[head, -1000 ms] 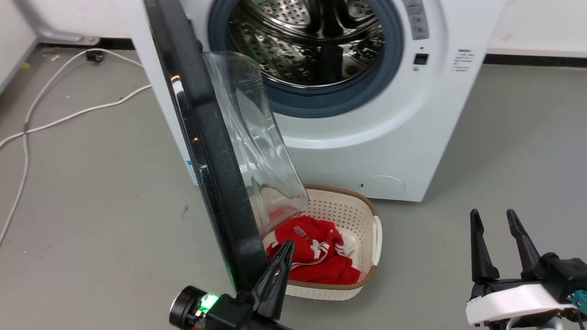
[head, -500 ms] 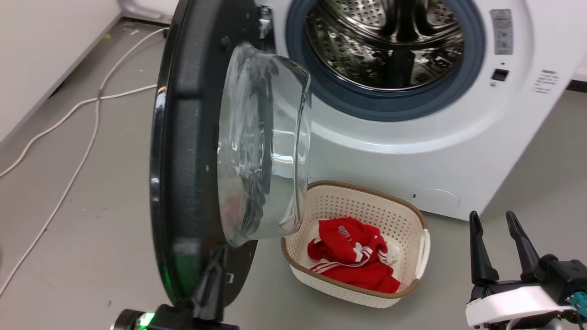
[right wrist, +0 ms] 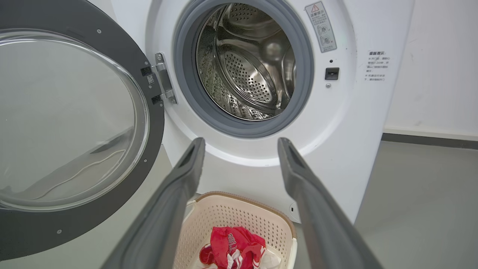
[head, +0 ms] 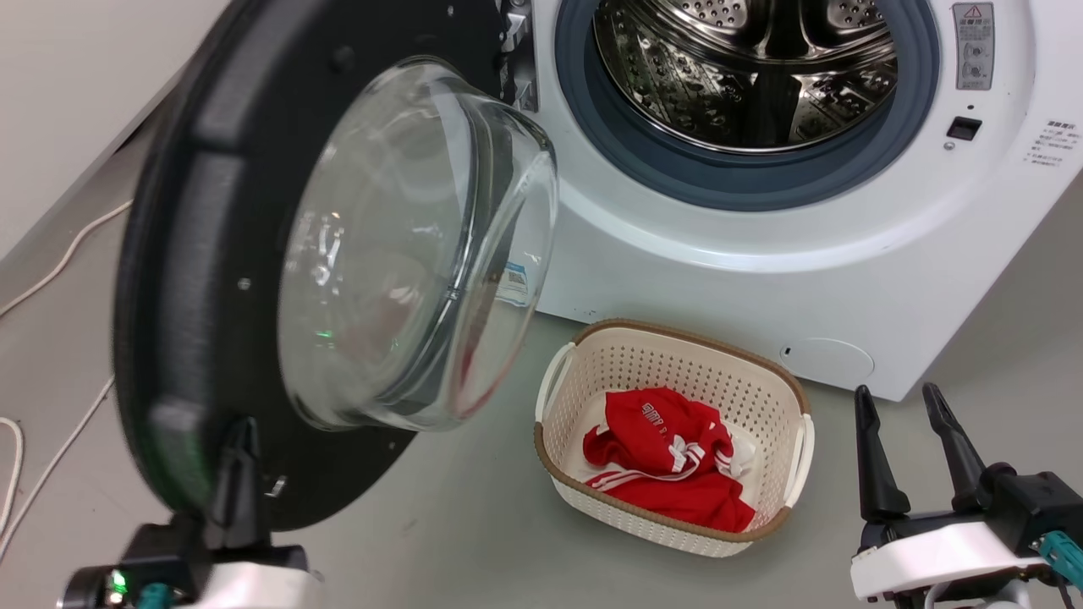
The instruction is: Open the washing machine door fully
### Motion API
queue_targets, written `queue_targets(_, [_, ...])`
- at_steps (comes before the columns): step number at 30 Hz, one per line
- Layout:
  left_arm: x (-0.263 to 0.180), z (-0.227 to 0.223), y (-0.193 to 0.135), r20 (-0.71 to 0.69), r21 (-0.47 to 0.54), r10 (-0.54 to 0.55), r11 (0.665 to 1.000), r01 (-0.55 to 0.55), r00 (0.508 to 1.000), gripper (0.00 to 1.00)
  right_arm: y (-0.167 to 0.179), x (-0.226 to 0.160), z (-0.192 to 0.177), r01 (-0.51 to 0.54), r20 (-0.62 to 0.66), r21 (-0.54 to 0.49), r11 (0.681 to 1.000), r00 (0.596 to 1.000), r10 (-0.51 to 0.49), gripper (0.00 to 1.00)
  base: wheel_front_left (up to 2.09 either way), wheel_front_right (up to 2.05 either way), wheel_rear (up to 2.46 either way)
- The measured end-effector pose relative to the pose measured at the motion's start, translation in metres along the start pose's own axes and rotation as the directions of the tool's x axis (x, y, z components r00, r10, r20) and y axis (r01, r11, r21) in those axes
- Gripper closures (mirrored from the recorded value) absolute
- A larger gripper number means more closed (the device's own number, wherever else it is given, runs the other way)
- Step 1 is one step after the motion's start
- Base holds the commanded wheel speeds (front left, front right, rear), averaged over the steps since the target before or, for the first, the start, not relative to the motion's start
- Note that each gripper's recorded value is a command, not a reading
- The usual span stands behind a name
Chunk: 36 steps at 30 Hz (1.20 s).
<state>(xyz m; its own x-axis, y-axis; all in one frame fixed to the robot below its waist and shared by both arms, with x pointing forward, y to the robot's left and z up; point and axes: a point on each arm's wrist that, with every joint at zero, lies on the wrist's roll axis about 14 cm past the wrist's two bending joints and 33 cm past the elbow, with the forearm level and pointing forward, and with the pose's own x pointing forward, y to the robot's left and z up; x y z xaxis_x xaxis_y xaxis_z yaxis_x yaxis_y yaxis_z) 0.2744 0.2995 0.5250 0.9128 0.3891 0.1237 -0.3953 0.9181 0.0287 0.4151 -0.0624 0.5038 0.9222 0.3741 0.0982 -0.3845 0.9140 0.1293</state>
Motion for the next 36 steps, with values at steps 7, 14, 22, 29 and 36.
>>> queue_targets(7, [0.027, -0.001, 0.035, 0.000, -0.002, 0.082, 0.997, -0.082, 0.997, 1.00, -0.008, 0.004, -0.003, 0.016, -0.005, -0.010, 1.000, 1.000, -0.017, 0.00, 0.00, 0.00, 0.00])
queue_targets(14, [0.053, -0.005, 0.065, -0.011, 0.034, 0.131, 0.991, -0.131, 0.991, 1.00, -0.015, 0.005, -0.011, 0.034, -0.024, -0.011, 0.999, 0.999, -0.034, 0.00, 0.00, 0.00, 0.00])
queue_targets(22, [0.066, -0.015, 0.098, -0.042, 0.080, 0.218, 0.974, -0.214, 0.975, 1.00, -0.026, 0.003, -0.012, 0.064, -0.025, -0.018, 0.998, 0.998, -0.064, 0.00, 0.00, 0.00, 0.00])
queue_targets(29, [0.080, -0.012, 0.127, -0.045, 0.114, 0.253, 0.962, -0.246, 0.966, 1.00, -0.033, 0.001, -0.010, 0.081, -0.025, -0.032, 0.996, 0.996, -0.082, 0.00, 0.00, 0.00, 0.00])
queue_targets(36, [0.082, -0.010, 0.123, -0.036, 0.111, 0.247, 0.964, -0.241, 0.968, 1.00, -0.034, -0.001, -0.004, 0.088, -0.013, -0.037, 0.995, 0.996, -0.088, 0.00, 0.00, 0.00, 0.00])
